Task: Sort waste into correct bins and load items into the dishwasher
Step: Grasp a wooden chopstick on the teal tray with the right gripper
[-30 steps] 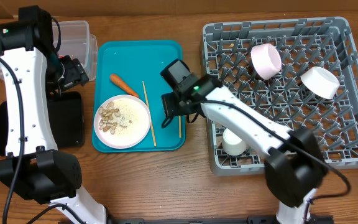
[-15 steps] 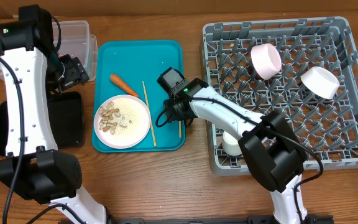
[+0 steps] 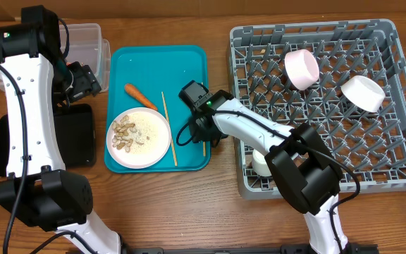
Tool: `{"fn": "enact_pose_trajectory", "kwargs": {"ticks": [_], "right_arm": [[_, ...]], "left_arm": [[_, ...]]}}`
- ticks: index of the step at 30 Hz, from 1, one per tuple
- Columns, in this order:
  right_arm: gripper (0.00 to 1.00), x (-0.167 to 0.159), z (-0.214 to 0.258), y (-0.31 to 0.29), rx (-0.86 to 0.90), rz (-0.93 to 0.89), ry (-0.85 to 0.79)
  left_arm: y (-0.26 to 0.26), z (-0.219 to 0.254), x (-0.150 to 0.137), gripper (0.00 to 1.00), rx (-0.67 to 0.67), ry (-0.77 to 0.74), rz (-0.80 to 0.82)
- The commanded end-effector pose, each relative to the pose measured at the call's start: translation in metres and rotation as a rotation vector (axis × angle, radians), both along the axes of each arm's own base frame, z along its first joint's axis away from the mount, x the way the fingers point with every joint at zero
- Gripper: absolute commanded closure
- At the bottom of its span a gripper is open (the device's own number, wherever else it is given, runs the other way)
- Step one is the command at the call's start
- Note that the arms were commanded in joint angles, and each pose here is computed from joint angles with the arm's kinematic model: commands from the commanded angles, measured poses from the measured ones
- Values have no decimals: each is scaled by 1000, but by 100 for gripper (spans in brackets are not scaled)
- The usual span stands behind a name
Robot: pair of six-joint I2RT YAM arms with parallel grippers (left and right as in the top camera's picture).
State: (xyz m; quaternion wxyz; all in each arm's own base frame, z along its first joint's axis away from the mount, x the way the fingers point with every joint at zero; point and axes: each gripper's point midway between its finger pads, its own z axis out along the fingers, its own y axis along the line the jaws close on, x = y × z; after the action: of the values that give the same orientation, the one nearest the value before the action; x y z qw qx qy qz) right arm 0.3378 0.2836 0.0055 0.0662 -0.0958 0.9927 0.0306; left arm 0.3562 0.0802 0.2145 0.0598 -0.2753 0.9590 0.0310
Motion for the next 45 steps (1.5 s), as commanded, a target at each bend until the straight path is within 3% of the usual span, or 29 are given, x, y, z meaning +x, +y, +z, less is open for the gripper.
{"fn": "enact_pose_trajectory", "kwargs": {"ticks": [1, 11, 33, 45], "right_arm": [[47, 18, 19, 1, -34, -15, -79], [46, 35, 58, 20, 30, -8, -124], [46, 11, 9, 18, 64, 7, -35], [46, 4, 5, 19, 78, 12, -3]], "left_arm": [[3, 1, 1, 13, 12, -8, 25], [3, 1, 1, 13, 12, -7, 25], [3, 1, 1, 13, 12, -7, 24], [3, 1, 1, 13, 12, -6, 20]]}}
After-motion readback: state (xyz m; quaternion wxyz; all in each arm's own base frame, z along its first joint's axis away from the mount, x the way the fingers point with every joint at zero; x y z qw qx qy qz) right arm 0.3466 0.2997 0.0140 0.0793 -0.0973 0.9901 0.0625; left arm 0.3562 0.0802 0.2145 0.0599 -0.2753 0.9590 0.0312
